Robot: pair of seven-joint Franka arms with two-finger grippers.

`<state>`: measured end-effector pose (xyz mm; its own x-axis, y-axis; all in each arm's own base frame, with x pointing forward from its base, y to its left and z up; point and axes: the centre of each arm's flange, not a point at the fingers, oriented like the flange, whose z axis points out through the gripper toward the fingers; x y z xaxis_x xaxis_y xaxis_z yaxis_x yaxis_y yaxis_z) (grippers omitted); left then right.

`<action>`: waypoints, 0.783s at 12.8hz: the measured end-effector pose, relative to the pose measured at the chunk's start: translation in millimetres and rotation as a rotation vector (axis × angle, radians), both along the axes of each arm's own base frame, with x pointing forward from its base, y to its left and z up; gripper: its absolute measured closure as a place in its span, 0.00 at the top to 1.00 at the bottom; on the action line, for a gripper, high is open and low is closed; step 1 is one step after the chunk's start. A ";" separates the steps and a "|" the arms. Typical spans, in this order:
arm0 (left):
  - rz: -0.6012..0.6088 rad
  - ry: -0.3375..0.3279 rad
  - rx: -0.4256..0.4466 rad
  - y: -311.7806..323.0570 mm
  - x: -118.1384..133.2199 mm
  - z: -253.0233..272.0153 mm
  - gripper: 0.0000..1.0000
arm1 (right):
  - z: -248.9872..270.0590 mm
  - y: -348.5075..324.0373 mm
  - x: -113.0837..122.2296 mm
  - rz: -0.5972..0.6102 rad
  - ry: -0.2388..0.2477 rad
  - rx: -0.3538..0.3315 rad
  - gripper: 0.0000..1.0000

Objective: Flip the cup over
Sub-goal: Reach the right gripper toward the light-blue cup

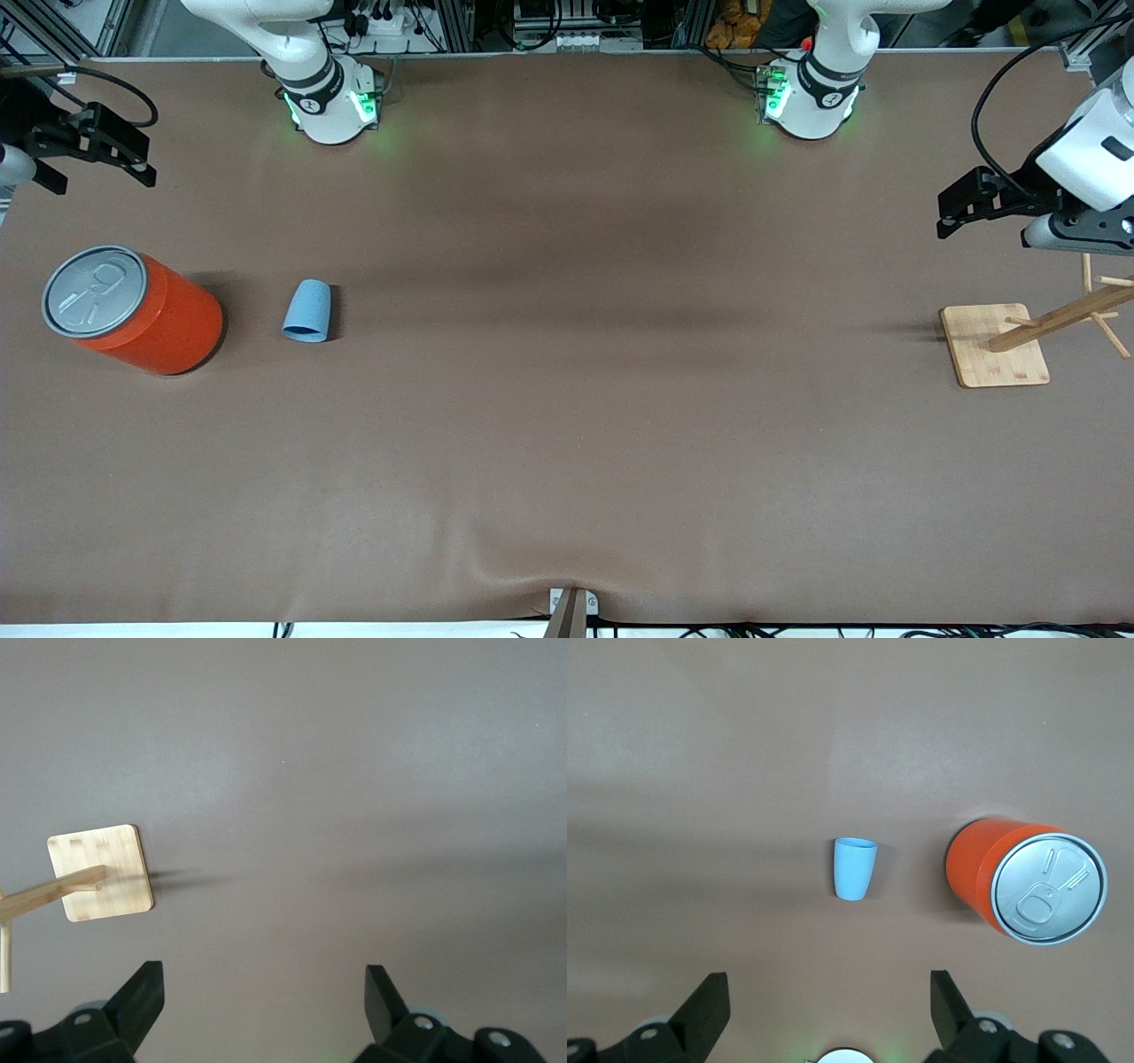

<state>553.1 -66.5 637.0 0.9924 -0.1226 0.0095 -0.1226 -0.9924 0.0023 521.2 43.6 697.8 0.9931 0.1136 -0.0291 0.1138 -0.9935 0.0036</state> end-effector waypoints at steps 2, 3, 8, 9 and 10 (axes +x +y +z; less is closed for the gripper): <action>0.000 0.000 0.000 0.1 0.0 0.0 1.00 | 0.0 -1.1 0.1 0.007 0.000 0.000 1.00; 0.000 0.000 0.000 0.2 0.0 0.0 1.00 | 0.0 -1.5 0.1 0.009 0.000 0.000 1.00; 0.000 0.000 0.000 0.2 0.0 0.0 1.00 | -10.2 -1.9 5.2 0.010 0.022 0.000 1.00; 0.000 0.000 0.000 0.3 0.0 0.0 1.00 | -19.5 -1.8 9.8 0.010 0.040 -0.001 1.00; 0.000 0.000 0.000 0.3 0.0 0.1 1.00 | -34.9 -1.9 17.2 0.010 0.072 -0.002 1.00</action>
<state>553.2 -66.2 637.1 0.9924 -0.1224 0.0098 -0.1225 -0.9925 0.0022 538.4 41.7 662.8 0.9872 0.1233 -0.1011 0.1236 -0.9923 -0.0030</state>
